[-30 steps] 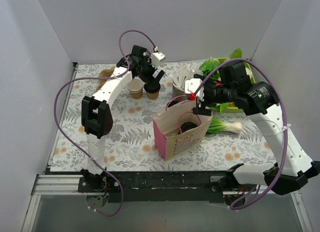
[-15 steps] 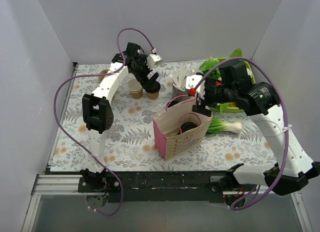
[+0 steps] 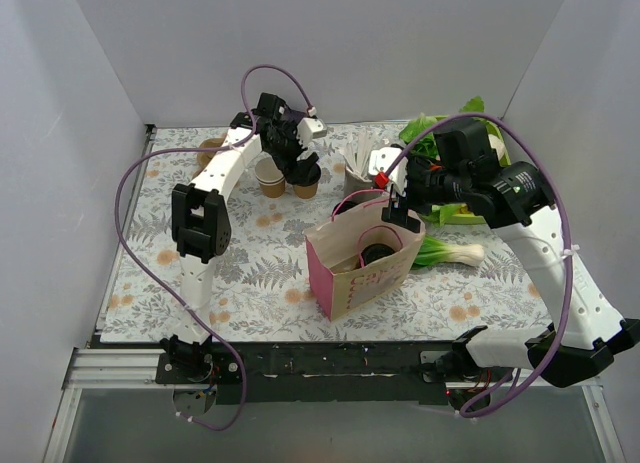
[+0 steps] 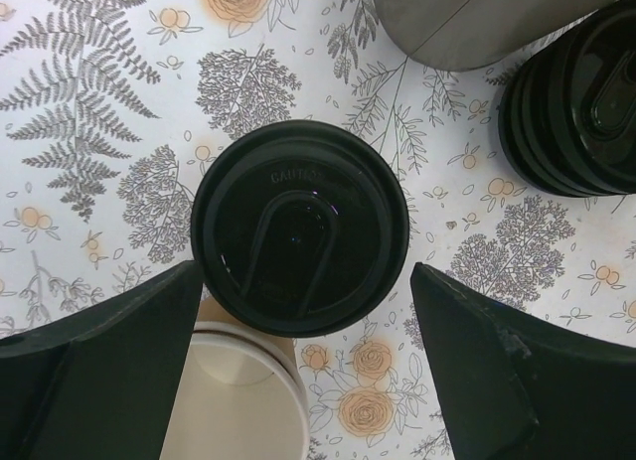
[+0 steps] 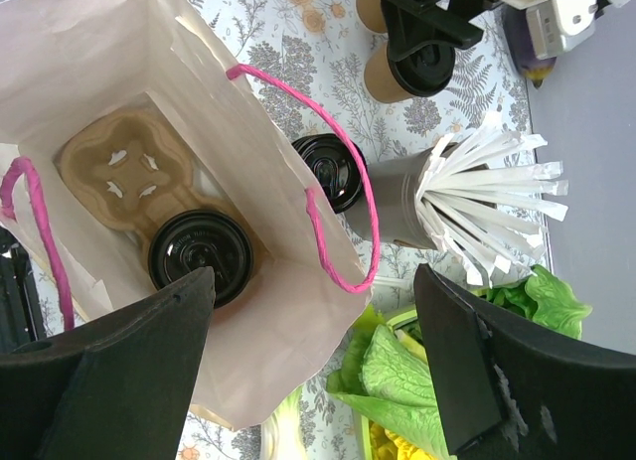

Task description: Pack the takeout coffee

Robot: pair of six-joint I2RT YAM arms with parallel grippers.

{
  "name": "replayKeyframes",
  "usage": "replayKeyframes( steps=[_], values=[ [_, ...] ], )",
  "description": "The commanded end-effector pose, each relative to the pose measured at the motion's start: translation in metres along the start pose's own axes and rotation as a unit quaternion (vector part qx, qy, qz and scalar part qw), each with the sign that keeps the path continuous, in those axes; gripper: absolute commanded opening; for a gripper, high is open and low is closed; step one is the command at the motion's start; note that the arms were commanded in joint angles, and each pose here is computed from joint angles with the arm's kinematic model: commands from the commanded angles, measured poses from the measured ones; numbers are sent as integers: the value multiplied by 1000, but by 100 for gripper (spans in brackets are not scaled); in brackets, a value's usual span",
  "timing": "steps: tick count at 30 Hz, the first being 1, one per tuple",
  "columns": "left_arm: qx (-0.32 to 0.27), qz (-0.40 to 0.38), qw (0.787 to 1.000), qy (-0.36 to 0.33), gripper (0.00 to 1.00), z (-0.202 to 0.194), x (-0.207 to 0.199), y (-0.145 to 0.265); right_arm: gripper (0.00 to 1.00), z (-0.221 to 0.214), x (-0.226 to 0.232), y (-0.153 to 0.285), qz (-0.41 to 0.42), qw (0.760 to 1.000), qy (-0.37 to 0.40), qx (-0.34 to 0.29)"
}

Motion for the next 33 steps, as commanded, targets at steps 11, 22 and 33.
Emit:
replayKeyframes(
  steps=[11,22,33],
  values=[
    [-27,-19,999,-36,74,12,-3,2,88,1,-4,-4,-17,1000,-1,-10],
    [-29,-25,999,-19,46,13,-11,12,88,-1,-6,-10,-20,1000,-6,-12],
    [-9,-37,999,-1,31,-4,-52,57,88,-2,-6,-14,-26,999,-3,-20]
  ],
)
Point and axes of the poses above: each gripper's point midway between its finger pads, its own y axis back along the fingers, its own x axis along the line the jaws close on, z = x × y, the point moved 5 cm from there along y, back along the fingers, and after that the axes turned 5 degrees about y, right-handed, at the moved point
